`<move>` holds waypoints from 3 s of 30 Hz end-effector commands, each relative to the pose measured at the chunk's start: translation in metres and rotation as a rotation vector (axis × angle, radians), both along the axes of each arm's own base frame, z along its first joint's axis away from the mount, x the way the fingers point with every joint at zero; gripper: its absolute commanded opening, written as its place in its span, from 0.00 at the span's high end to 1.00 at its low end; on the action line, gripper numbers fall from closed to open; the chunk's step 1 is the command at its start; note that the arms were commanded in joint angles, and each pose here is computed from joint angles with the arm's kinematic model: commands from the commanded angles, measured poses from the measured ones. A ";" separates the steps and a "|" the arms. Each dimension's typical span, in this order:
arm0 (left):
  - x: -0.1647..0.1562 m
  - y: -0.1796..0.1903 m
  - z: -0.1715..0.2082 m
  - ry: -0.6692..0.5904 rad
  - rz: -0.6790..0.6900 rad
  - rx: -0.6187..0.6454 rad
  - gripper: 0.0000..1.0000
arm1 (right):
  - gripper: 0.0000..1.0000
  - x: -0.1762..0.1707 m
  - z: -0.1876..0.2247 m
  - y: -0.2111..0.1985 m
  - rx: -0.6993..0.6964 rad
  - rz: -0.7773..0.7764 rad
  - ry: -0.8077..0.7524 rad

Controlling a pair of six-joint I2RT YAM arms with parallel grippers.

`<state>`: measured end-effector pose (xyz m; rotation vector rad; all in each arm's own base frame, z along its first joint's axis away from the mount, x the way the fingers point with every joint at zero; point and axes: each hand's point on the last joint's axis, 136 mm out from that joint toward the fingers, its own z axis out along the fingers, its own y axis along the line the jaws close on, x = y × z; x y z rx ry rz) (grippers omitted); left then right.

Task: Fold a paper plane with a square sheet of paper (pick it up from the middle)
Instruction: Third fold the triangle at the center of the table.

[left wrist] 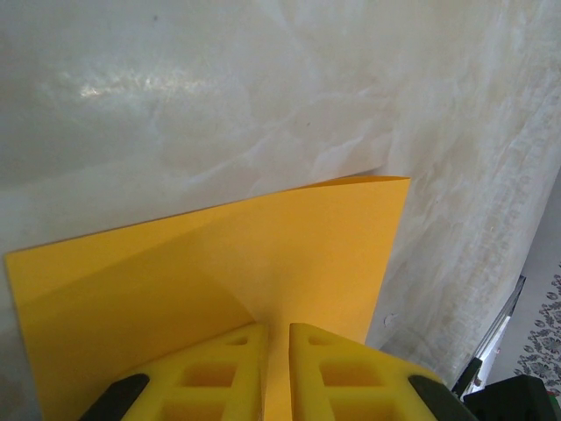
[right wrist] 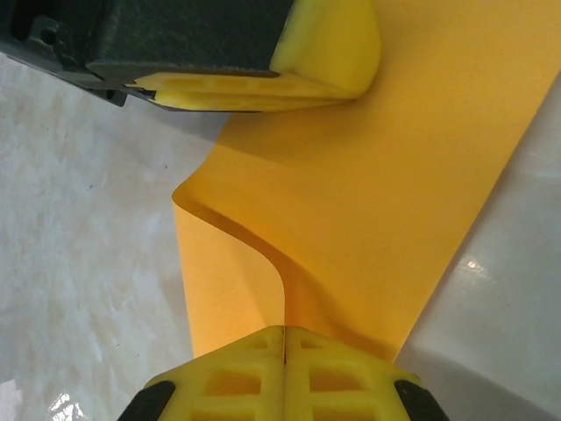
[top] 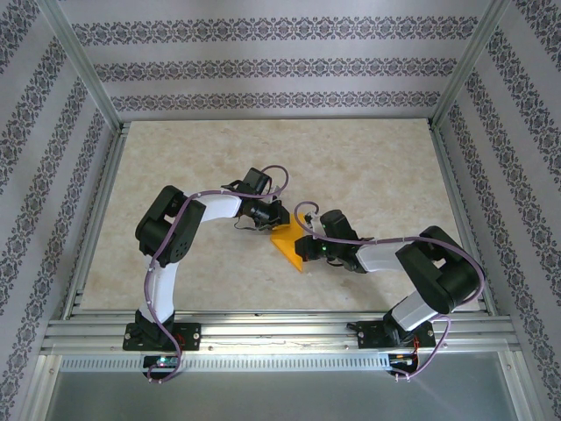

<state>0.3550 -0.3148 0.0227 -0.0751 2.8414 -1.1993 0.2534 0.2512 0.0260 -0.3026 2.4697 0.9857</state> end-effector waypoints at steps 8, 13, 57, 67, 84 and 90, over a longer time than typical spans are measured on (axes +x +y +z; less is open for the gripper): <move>-0.011 0.006 -0.007 0.030 0.009 0.048 0.86 | 1.00 0.004 -0.005 -0.003 -0.029 -0.012 0.012; -0.010 0.006 -0.006 0.027 0.011 0.047 0.86 | 1.00 0.004 -0.007 -0.006 -0.047 -0.017 0.012; -0.009 0.003 -0.006 0.028 0.018 0.028 0.87 | 1.00 0.005 -0.001 -0.006 -0.088 0.015 0.014; -0.010 0.003 -0.006 0.027 0.016 0.027 0.87 | 1.00 0.007 0.000 -0.003 -0.081 0.021 0.016; -0.010 0.003 -0.005 0.028 0.016 0.024 0.87 | 1.00 0.003 -0.009 -0.006 -0.098 0.022 0.043; -0.009 0.002 -0.004 0.022 0.015 0.023 0.87 | 1.00 0.000 -0.012 -0.009 -0.113 0.020 0.052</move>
